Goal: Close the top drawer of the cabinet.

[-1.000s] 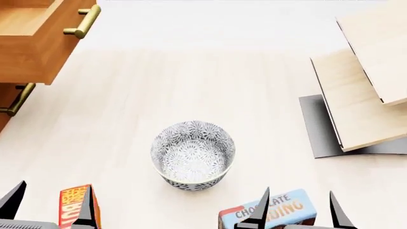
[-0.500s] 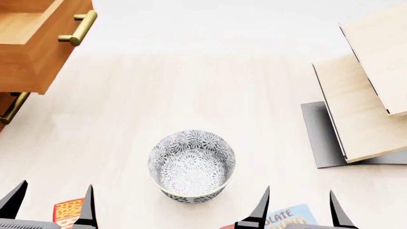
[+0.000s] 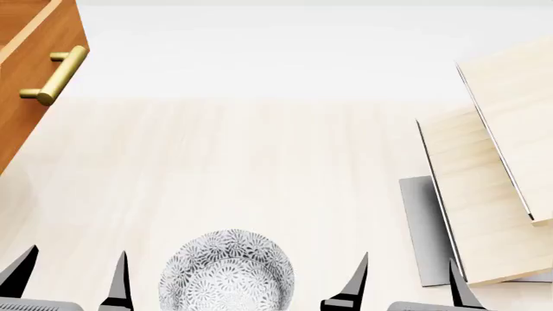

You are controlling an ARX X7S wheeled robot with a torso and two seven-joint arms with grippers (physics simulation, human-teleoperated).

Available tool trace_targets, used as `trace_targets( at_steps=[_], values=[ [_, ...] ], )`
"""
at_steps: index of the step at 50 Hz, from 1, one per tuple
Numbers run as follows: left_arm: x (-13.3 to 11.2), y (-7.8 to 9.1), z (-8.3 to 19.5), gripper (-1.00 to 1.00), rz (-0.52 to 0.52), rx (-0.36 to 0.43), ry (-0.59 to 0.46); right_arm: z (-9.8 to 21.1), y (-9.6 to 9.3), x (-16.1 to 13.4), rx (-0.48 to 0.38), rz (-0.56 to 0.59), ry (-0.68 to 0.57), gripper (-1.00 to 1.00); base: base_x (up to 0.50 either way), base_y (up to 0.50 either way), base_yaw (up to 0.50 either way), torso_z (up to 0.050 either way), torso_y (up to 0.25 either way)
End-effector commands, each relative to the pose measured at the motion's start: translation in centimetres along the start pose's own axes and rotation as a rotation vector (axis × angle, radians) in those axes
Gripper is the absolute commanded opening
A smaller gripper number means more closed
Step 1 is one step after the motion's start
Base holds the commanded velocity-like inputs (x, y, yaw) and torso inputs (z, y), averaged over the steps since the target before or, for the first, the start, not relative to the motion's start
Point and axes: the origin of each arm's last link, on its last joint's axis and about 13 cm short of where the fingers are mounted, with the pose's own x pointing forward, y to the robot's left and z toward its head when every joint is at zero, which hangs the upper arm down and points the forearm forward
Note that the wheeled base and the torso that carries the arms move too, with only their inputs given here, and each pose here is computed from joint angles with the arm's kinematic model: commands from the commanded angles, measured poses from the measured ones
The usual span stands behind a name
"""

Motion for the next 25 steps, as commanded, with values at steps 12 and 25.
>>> trace_targets(
  at_steps=[12,25],
  values=[
    [0.01,-0.05,-0.15,1.0,-0.002,-0.005,0.005,-0.27,-0.04,0.21,-0.008,-0.008,-0.005,1.0,0.28,-0.04,0.0,0.0,0.001],
    [0.07,-0.07,-0.26,1.0,-0.003,-0.006,0.009,-0.39,0.01,0.2,-0.014,-0.004,-0.004,1.0,0.0,0.0,0.0,0.0,0.0]
  ],
)
